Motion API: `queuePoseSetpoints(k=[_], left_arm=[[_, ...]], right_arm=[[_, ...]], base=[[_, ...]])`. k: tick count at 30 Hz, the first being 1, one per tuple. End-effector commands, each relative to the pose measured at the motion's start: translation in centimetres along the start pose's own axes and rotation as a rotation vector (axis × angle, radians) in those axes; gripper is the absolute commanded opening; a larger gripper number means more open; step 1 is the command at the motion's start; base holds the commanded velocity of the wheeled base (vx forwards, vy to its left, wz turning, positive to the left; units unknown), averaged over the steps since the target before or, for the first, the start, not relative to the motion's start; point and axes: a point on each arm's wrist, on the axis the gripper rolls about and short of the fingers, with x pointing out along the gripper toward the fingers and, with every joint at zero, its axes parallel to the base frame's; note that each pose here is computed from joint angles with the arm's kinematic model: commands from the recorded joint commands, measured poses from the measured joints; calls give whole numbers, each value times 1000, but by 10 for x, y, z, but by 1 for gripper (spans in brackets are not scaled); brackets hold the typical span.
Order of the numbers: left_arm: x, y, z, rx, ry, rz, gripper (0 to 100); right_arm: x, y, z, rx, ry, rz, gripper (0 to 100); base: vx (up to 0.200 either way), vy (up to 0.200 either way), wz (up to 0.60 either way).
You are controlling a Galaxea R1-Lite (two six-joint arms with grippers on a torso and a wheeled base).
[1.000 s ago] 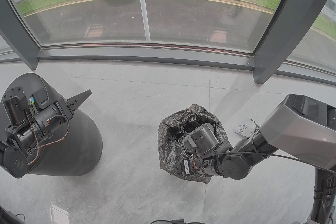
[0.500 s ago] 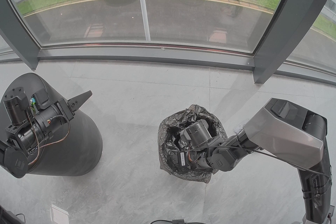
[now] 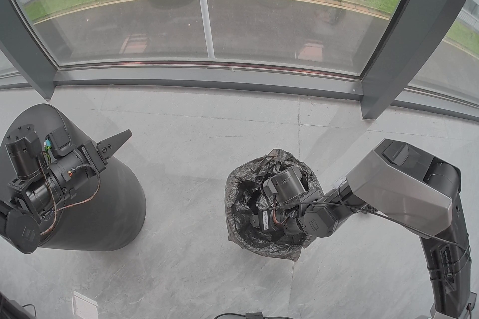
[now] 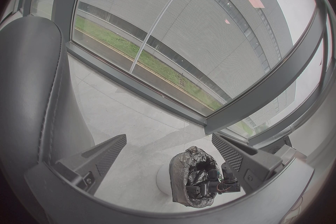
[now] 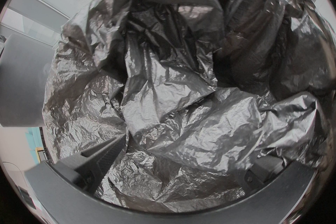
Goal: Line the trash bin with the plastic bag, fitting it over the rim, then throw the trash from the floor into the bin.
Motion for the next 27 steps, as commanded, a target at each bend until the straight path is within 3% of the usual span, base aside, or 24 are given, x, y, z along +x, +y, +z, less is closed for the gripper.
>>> queuePoseSetpoints(k=[1, 13, 27], left_arm=[[0, 0, 0, 0, -1, -1, 100], [-2, -1, 2, 1, -10, -3, 100], [-1, -1, 1, 0, -6, -1, 100]], right_arm=[[-11, -1, 8, 15, -20, 6, 100], [-89, 6, 20, 36, -56, 52, 100], [-100, -17, 15, 78, -41, 12, 100]], base=[[0, 0, 0], [0, 0, 0], [0, 0, 0]])
